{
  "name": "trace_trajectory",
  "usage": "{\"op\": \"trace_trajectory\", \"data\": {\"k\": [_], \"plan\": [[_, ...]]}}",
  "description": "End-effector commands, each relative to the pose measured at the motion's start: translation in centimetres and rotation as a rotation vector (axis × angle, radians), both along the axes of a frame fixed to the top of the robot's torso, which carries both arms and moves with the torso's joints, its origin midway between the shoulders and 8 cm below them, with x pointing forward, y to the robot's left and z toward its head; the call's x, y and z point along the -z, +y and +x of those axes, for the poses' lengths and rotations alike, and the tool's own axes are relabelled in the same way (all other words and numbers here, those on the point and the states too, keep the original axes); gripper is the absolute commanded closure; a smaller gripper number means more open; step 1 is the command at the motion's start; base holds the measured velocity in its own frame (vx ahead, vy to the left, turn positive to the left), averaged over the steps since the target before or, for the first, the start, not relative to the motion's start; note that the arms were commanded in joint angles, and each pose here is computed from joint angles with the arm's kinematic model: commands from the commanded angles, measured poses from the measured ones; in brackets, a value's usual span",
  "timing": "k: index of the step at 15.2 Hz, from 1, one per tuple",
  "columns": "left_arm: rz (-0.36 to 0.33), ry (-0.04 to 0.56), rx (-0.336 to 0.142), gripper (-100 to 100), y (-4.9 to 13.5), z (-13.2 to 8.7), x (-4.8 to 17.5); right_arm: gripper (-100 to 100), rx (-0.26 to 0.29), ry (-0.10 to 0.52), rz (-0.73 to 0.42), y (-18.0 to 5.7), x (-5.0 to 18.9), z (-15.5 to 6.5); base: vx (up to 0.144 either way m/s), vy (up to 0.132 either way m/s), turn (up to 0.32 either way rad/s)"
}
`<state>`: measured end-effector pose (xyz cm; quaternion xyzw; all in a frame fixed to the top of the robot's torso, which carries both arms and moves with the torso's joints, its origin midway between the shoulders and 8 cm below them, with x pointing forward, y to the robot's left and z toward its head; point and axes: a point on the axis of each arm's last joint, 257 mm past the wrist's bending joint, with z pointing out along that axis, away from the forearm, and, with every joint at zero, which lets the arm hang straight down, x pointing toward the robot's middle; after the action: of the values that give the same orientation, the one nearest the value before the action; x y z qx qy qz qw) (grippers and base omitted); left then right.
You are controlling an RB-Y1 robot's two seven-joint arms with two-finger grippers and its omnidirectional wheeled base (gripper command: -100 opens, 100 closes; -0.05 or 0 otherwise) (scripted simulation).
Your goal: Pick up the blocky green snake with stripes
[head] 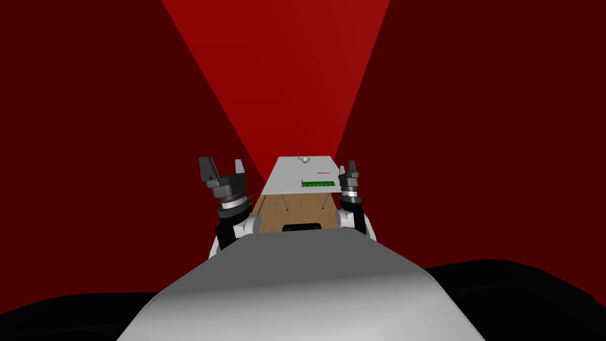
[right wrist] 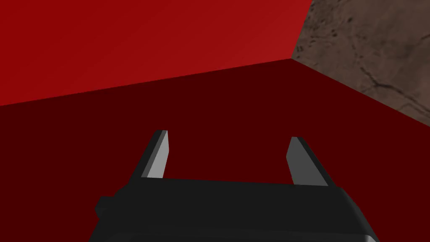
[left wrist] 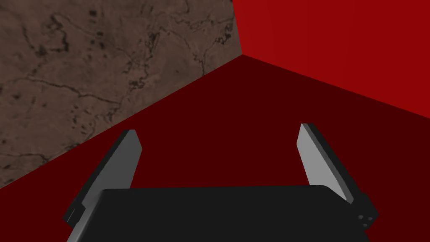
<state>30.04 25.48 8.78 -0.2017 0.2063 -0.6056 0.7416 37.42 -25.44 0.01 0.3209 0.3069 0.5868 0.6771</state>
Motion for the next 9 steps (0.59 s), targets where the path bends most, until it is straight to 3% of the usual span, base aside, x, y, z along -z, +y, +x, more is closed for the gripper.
{"op": "trace_trajectory", "data": {"k": [1,6,9], "plan": [[0.000,0.000,0.000,0,0.0,0.0,0.0,-100,-0.022,0.017,-0.050,0.6,0.6,0.3,-0.004,0.008,0.036],[0.000,0.000,0.000,0,0.0,0.0,0.0,-100,-0.059,0.050,-0.139,1.7,2.1,0.8,-0.011,0.018,0.047],[0.000,0.000,0.000,0,0.0,0.0,0.0,-100,-0.090,0.091,-0.224,2.6,4.2,1.4,-0.018,0.028,0.072]]}}
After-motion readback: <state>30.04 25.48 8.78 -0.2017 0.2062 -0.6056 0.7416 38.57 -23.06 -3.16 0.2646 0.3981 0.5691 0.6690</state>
